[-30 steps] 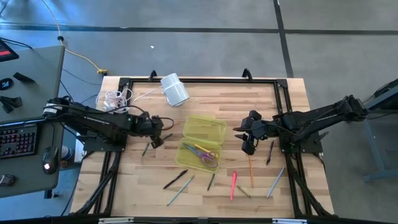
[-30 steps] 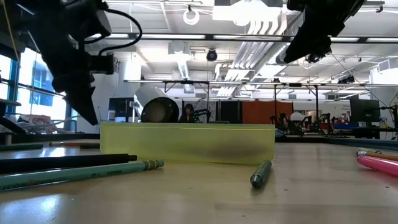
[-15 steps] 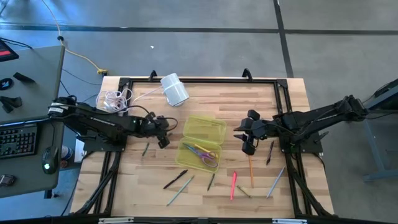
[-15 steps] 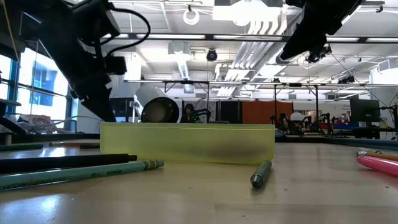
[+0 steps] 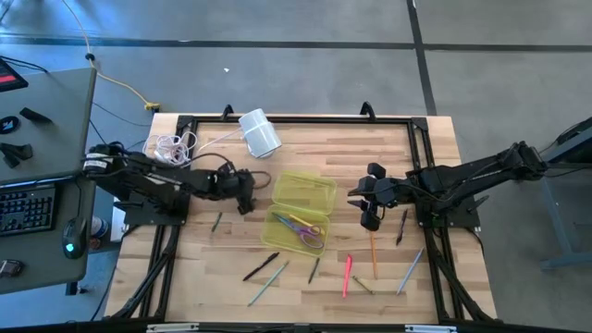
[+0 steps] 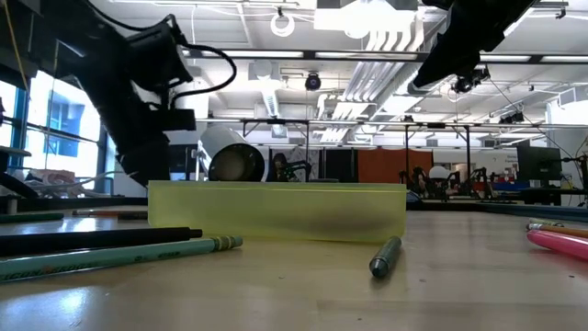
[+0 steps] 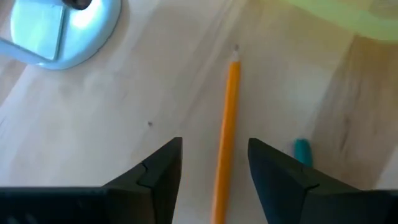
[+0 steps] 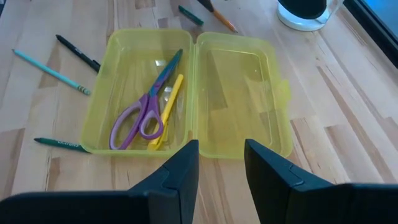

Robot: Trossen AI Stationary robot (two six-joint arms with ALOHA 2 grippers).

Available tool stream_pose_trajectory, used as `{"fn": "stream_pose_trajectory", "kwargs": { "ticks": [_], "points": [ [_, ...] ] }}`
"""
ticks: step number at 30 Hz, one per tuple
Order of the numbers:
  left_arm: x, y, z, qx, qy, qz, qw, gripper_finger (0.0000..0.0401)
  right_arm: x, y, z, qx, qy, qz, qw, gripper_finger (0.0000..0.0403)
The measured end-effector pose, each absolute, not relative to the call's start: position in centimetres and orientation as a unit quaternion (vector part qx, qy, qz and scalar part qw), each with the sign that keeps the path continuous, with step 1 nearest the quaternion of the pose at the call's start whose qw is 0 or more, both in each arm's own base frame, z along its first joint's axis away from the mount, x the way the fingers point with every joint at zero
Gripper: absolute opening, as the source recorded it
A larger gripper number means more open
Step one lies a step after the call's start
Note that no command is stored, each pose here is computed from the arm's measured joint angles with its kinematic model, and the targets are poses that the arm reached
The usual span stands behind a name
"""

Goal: Pick & place school supplies into a supply box
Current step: Put the top orange pencil into the supply box

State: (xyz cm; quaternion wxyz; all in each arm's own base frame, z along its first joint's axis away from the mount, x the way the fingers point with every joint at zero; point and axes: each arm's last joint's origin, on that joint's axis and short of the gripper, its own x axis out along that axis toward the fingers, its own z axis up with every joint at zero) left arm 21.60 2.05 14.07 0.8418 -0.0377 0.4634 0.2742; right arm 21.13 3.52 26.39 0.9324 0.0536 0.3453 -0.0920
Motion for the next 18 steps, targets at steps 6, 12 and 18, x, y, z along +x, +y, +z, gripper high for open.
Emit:
{"fn": "stream_pose_trajectory", "kwargs": {
  "ticks": [6, 12, 18],
  "points": [
    [22.2, 3.8, 13.6, -0.078, 0.384, 0.208, 0.896, 0.0203, 21.1, 3.5, 26.4, 0.053, 0.345, -0.092, 0.932, 0.0113],
    [20.3, 4.3, 11.5, -0.064, 0.373, 0.255, 0.89, 0.0194, 21.1, 3.5, 26.4, 0.04, 0.347, -0.087, 0.933, 0.0113],
    [18.6, 4.1, 9.8, -0.088, 0.329, 0.232, 0.911, 0.0194, 21.1, 3.5, 26.4, 0.041, 0.346, -0.087, 0.933, 0.0113]
  ]
}}
